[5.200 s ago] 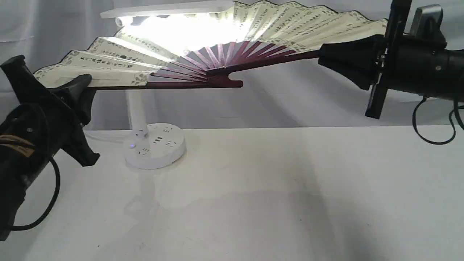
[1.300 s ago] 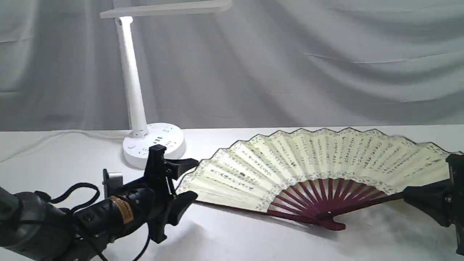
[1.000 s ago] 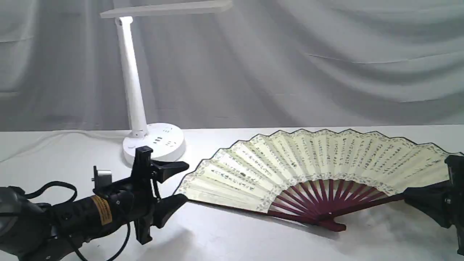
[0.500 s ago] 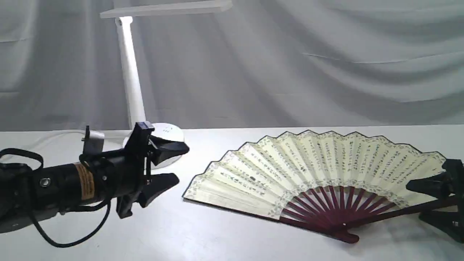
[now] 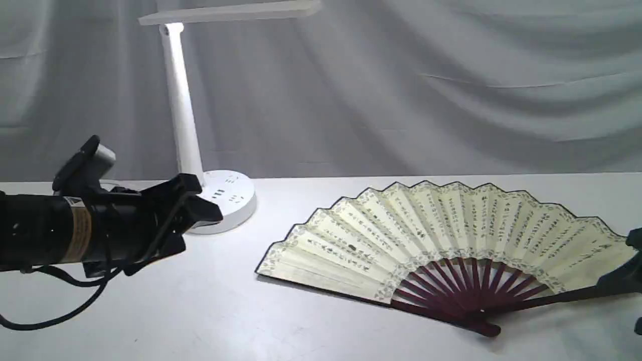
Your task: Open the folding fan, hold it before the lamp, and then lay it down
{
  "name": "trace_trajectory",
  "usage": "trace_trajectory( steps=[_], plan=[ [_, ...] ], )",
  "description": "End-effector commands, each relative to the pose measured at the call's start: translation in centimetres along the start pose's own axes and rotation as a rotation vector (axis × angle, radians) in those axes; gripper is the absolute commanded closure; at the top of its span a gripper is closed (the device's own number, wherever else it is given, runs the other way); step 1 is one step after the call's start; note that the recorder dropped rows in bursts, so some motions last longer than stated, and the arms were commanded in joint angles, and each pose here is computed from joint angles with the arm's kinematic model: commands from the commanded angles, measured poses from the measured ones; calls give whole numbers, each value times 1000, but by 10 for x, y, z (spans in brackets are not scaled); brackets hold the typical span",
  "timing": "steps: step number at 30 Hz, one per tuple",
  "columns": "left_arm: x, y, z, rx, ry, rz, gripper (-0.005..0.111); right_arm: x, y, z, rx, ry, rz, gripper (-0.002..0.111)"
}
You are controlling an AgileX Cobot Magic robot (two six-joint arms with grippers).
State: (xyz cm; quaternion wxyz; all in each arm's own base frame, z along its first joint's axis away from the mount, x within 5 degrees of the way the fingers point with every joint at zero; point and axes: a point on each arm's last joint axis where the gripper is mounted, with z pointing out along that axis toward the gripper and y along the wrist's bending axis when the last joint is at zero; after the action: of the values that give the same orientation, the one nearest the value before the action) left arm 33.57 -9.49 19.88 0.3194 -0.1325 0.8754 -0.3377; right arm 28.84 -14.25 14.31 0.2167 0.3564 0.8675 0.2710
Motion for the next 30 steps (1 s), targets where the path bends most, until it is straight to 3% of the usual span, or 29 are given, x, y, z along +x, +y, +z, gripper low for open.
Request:
trace_trajectory(
  steps=[1,5,12,16,20,24,30],
  plan=[
    [-9,-4,-12,-40,-67,20,45,7,6,-17,55,61,-31,48],
    [-23,0,-26,-169,-193,74,45,15,20,-33,14,104,-70,48],
    [-46,20,-58,-595,-389,358,45,24,39,-63,23,80,-188,52],
    [-51,33,-75,-827,-405,395,51,27,45,-76,64,47,-261,54],
    [-42,38,-80,-842,-261,353,78,29,50,-80,80,28,-307,57],
    [-29,37,-84,-839,-83,401,106,39,66,-65,126,73,-451,61],
    [-7,30,-91,-755,181,420,107,64,99,-40,174,147,-665,65]
  ],
)
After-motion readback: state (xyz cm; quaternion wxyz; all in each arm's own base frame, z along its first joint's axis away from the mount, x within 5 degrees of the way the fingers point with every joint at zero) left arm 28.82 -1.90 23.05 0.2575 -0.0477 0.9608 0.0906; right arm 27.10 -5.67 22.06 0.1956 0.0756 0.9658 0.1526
